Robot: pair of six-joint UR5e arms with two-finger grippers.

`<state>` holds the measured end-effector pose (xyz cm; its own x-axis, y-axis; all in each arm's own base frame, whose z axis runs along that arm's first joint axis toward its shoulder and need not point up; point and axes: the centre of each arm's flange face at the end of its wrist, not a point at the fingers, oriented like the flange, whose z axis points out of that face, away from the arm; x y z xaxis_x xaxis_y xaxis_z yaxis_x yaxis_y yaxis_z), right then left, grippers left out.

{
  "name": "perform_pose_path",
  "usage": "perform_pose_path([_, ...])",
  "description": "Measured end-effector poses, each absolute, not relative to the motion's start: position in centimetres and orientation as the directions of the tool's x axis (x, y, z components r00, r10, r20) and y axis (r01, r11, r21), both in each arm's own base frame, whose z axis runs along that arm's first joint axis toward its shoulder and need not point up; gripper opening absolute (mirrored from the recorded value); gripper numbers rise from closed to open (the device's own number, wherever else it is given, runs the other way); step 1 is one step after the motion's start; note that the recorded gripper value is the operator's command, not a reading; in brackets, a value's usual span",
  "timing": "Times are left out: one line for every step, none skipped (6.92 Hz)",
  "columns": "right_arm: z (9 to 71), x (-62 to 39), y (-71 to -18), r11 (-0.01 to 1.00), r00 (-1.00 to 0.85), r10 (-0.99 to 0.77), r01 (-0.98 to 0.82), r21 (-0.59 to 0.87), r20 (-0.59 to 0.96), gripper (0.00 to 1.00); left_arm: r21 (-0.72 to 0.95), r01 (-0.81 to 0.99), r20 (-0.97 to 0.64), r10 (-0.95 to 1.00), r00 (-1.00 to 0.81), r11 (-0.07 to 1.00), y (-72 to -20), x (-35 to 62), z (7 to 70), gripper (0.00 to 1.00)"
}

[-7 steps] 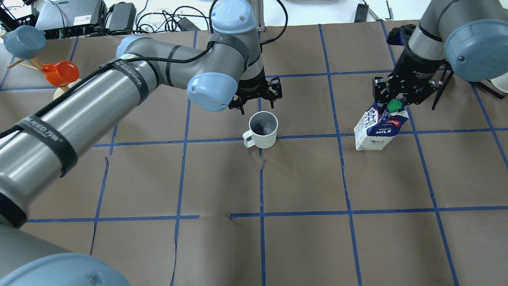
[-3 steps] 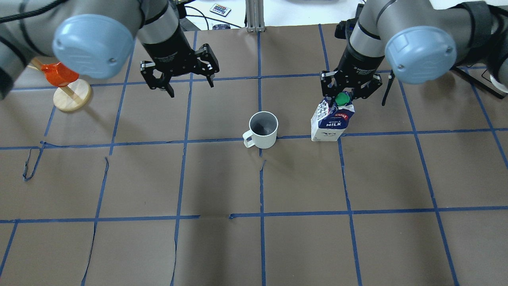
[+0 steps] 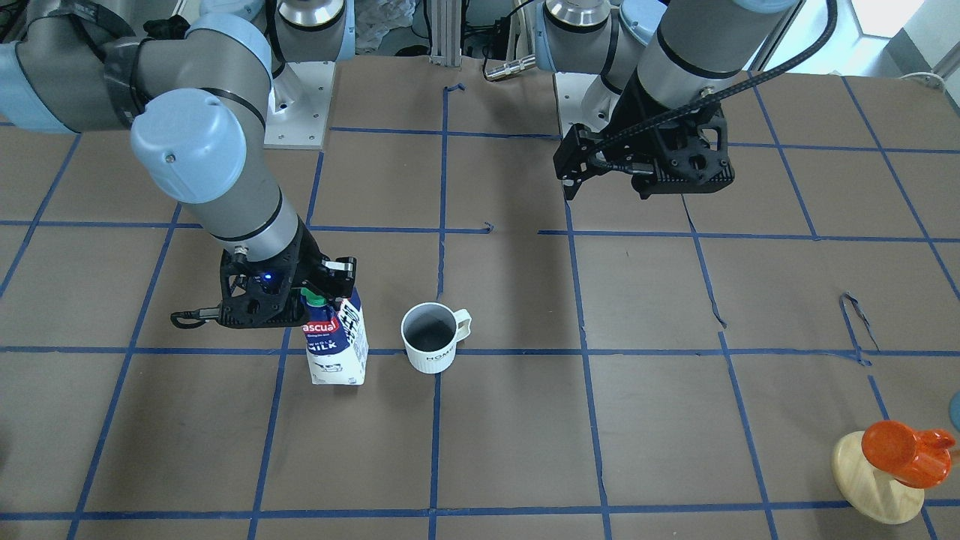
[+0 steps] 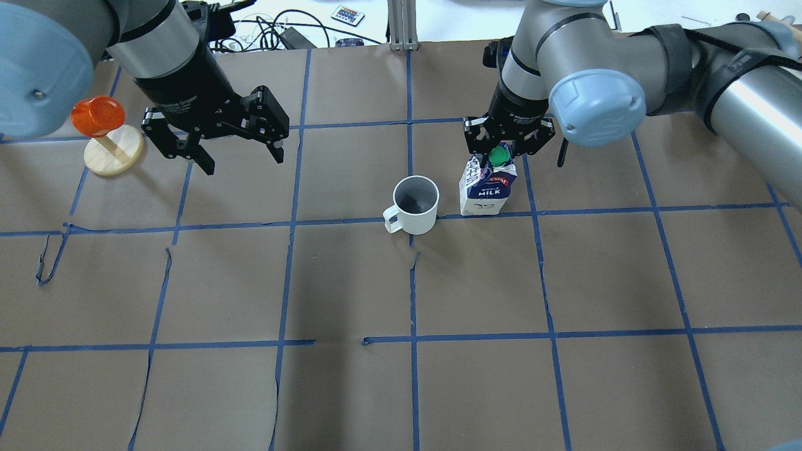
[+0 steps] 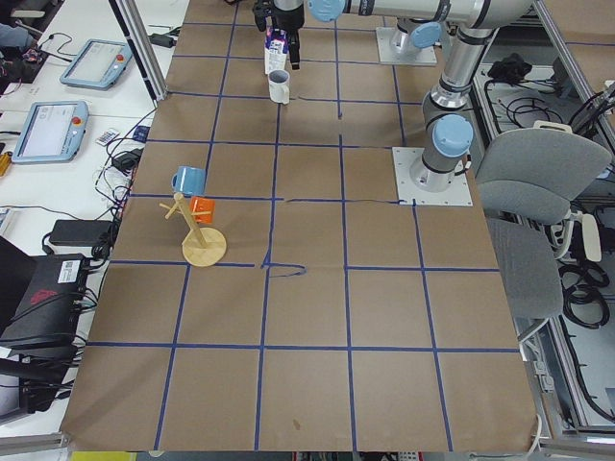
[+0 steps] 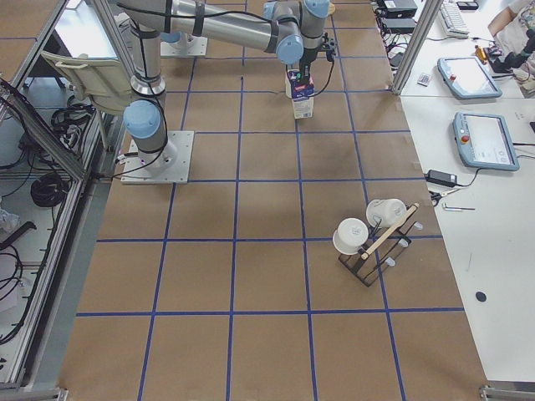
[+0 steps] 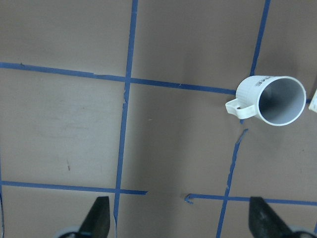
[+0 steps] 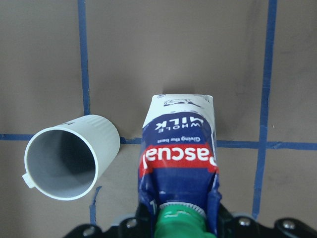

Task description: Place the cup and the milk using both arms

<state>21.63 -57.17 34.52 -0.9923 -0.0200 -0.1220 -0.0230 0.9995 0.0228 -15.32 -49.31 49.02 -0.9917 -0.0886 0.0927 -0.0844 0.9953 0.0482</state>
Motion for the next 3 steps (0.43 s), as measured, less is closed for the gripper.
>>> perform_pose_path([34.0,23.1,-57.5,0.999,-0.992,-0.021,-0.025,0.024,-0.121,0.11,-0.014,-0.070,0.099,-0.068,-0.993,0.997,-49.9,-14.2,49.1,1.00])
perform_pose_path([33.6,24.3,-57.5,0.999,-0.993,-0.011,-0.015,0.030,-0.120,0.11,-0.062,-0.037,0.098,-0.031,-0.995,0.997,-50.5,-13.3,49.0,1.00])
perform_pose_path([33.3,24.9,-57.4,0.999,-0.993,-0.006,-0.011,0.036,-0.119,0.11,-0.088,-0.005,0.093,0.003,-0.996,0.996,-50.8,-12.9,49.0,1.00])
